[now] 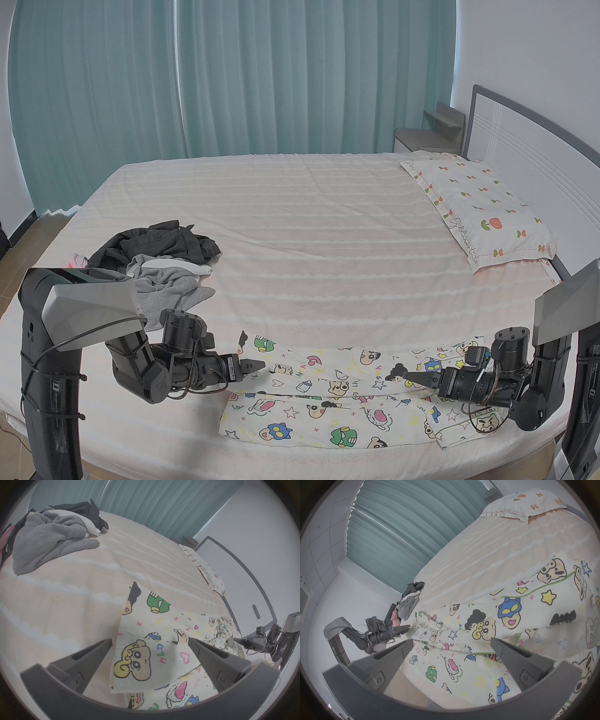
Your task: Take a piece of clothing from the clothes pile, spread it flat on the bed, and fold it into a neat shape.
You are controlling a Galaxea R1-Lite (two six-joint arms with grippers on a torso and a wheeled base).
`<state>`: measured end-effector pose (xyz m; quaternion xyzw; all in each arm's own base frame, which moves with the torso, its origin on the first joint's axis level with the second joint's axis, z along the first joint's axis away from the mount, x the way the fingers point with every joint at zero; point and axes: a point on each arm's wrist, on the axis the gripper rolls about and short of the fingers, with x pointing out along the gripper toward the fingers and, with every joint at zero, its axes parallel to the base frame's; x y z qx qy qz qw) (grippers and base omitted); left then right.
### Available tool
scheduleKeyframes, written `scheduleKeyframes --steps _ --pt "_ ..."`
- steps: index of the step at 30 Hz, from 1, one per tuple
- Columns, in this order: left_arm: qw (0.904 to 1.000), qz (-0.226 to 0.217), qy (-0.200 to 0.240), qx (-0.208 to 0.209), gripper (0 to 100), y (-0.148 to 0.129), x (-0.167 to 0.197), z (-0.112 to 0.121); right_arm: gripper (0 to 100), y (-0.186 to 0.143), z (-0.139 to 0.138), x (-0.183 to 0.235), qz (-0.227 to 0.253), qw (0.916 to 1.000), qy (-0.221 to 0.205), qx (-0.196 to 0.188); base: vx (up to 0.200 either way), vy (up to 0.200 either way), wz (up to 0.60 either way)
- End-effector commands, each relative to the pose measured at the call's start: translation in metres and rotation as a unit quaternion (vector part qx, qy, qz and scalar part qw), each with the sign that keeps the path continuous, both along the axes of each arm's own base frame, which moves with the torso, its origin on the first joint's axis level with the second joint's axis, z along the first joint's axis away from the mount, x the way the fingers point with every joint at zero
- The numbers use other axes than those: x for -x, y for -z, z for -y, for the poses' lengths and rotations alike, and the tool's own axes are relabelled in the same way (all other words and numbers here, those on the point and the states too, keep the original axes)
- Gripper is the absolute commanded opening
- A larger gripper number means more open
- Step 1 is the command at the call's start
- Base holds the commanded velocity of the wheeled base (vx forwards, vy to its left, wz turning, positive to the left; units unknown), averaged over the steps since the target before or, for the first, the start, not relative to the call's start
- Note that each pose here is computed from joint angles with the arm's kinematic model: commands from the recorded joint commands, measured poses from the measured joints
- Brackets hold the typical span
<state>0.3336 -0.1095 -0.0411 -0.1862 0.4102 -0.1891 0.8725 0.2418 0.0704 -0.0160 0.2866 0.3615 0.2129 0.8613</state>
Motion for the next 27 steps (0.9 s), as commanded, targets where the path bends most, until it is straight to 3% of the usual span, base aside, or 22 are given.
scheduleKeyframes --steps 1,14,16,27 --pt "1.0 0.0 -0.001 0.0 0 0.001 -0.001 0.0 100 -0.001 0.0 -0.001 0.008 1.0 -0.001 -0.002 0.0 0.0 0.0" --pt "0.9998 0.013 -0.013 -0.001 0 -0.003 -0.002 -0.004 100 -0.001 0.0 -0.001 0.007 1.0 -0.001 -0.003 0.0 0.0 0.0" --pt "0.9983 0.048 -0.034 0.003 0 -0.016 -0.006 -0.002 100 -0.001 0.0 -0.001 0.007 1.0 -0.001 -0.003 0.0 0.0 0.0" --pt "0.9946 0.093 -0.038 0.028 0 -0.041 -0.008 0.006 100 -0.002 0.0 -0.001 0.008 1.0 -0.001 -0.003 0.0 0.0 0.0"
